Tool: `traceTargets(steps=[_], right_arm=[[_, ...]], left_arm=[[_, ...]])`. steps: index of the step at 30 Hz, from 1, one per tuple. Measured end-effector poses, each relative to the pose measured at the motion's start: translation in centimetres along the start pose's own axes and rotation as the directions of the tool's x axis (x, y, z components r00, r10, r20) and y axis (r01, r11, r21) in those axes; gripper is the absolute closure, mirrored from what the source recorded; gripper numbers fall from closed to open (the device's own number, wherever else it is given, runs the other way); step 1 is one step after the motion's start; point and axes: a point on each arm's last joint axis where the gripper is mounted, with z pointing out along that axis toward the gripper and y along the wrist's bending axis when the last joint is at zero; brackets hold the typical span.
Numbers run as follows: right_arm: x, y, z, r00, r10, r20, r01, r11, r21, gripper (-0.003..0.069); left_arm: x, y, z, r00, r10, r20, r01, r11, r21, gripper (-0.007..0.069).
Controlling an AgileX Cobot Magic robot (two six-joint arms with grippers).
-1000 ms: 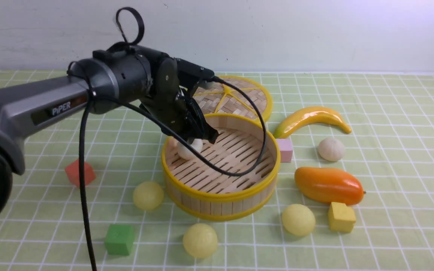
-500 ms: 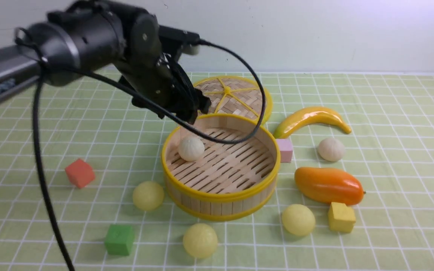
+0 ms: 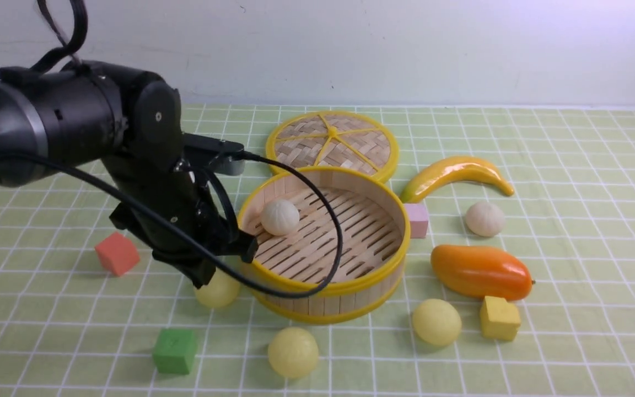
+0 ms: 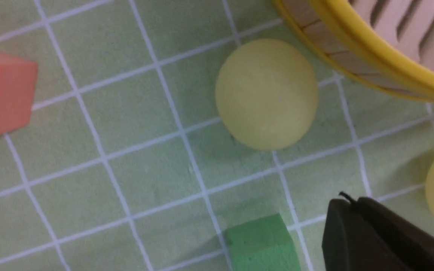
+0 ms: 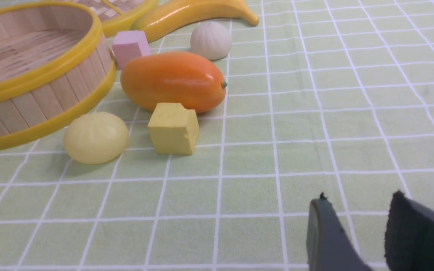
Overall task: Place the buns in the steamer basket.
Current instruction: Use the left arm to grab a steamed stuffed bun
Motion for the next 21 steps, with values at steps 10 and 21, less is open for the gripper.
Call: traceTargets(steps=[10,21], right_arm=[[0.0,0.0,0.0,1.0,0.0,0.0,0.0,1.0,0.0,0.0419],[0.0,0.0,0.0,1.0,0.0,0.0,0.0,1.0,0.0,0.0419]], left_arm=[[-0.9,0.7,2.8,0.999,0.026,0.033,-0.027,1.0,0.005,0.0326],[-1.3,0.9,5.5,0.998,0.054,0.043,-0.054,0.998,-0.016,0.0318]])
